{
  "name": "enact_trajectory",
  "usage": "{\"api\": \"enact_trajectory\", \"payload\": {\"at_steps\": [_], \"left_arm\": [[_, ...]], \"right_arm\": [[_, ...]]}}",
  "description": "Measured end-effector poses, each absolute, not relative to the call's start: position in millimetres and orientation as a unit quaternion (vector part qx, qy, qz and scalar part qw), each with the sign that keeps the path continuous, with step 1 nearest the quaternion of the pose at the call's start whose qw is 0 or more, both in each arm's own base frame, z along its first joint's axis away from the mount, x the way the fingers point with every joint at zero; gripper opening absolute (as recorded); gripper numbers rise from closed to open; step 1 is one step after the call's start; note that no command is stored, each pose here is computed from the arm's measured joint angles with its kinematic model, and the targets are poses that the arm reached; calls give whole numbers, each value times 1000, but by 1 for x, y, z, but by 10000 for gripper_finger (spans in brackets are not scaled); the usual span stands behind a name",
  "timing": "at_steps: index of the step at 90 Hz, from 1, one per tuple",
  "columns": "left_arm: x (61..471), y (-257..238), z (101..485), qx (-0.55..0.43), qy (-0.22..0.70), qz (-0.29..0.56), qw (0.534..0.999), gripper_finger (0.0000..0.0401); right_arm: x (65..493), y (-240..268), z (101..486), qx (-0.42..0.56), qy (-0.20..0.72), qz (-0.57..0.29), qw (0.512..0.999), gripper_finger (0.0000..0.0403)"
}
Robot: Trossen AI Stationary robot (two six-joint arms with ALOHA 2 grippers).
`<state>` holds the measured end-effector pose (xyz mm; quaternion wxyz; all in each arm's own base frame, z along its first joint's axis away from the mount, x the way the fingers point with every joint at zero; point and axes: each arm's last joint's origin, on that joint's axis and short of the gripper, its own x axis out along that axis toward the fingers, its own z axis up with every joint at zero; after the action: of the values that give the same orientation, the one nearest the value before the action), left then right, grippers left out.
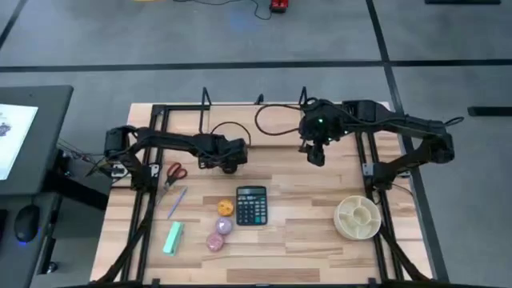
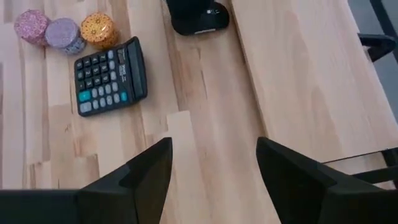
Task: Stock shelves
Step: Remove the black mouse from the bottom left of the shelf
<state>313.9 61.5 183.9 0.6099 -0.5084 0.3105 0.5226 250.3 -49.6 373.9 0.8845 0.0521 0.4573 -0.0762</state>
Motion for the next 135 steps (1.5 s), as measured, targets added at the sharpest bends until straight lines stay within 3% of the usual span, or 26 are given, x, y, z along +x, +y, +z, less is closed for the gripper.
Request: {"api": "enact_trajectory", "payload": {"at_steps": [81, 105, 135], "left_arm": [[324, 65, 149, -489, 352, 532, 595, 326], [323, 57, 149, -485, 372, 521, 596, 271], [312, 41, 171, -510, 421, 469, 586, 271]], "right_arm": [[251, -50, 375, 86, 447, -94, 885, 223], [252, -50, 375, 86, 444, -94, 887, 223], [234, -50, 389, 84, 421, -100, 898, 223]]}}
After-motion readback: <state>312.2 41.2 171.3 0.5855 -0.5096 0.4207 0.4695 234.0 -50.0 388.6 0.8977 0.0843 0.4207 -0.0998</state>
